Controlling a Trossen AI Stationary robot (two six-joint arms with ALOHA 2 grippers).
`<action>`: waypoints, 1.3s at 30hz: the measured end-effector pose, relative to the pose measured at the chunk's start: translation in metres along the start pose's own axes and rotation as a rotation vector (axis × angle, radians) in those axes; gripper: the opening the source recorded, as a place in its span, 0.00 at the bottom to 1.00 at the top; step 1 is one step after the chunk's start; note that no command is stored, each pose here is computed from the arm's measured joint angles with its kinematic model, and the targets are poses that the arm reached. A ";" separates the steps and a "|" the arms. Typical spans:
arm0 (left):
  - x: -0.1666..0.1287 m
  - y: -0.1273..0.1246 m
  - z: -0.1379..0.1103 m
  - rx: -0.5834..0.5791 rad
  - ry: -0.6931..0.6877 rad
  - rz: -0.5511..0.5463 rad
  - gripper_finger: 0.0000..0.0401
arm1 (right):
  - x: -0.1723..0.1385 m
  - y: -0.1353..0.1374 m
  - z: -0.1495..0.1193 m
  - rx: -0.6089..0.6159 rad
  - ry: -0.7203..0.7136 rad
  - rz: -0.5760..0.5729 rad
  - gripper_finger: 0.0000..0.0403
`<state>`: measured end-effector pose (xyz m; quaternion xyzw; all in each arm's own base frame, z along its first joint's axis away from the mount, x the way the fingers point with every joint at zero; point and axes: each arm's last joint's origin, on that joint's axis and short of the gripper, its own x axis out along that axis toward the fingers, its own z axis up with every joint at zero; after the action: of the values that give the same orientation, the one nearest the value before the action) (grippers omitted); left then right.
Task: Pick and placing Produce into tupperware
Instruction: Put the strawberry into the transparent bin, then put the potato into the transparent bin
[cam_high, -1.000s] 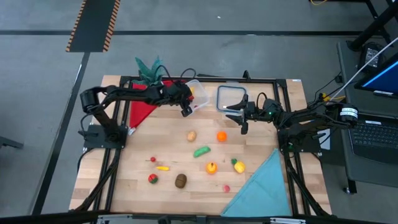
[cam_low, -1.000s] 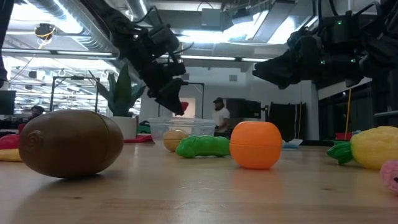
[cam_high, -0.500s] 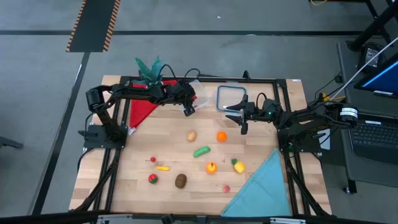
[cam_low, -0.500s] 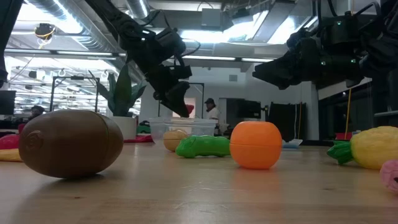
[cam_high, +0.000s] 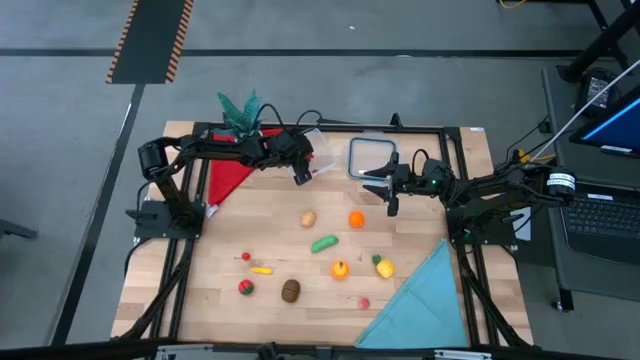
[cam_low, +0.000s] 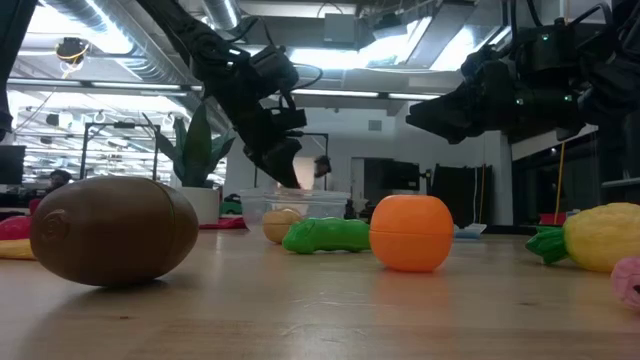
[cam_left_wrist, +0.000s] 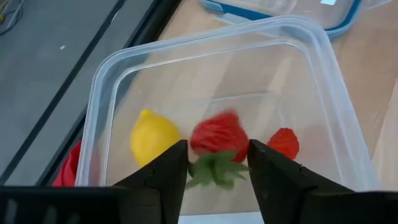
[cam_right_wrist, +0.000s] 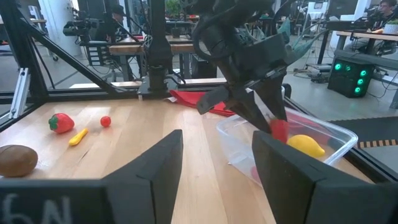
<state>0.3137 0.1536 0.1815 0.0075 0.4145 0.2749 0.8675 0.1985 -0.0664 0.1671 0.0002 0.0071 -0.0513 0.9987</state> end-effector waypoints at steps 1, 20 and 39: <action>0.000 0.000 0.000 0.001 0.000 0.000 0.41 | 0.000 0.000 0.000 0.000 0.000 0.000 0.49; -0.068 -0.002 0.020 -0.016 -0.157 -0.032 0.41 | 0.000 0.000 0.001 -0.028 -0.006 0.000 0.49; -0.122 -0.055 -0.058 0.015 -0.646 -0.355 0.38 | 0.000 0.000 0.001 -0.028 -0.005 0.000 0.49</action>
<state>0.2360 0.0355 0.2177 0.0283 0.1162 0.1004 0.9877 0.1985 -0.0664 0.1676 -0.0141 0.0052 -0.0510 0.9986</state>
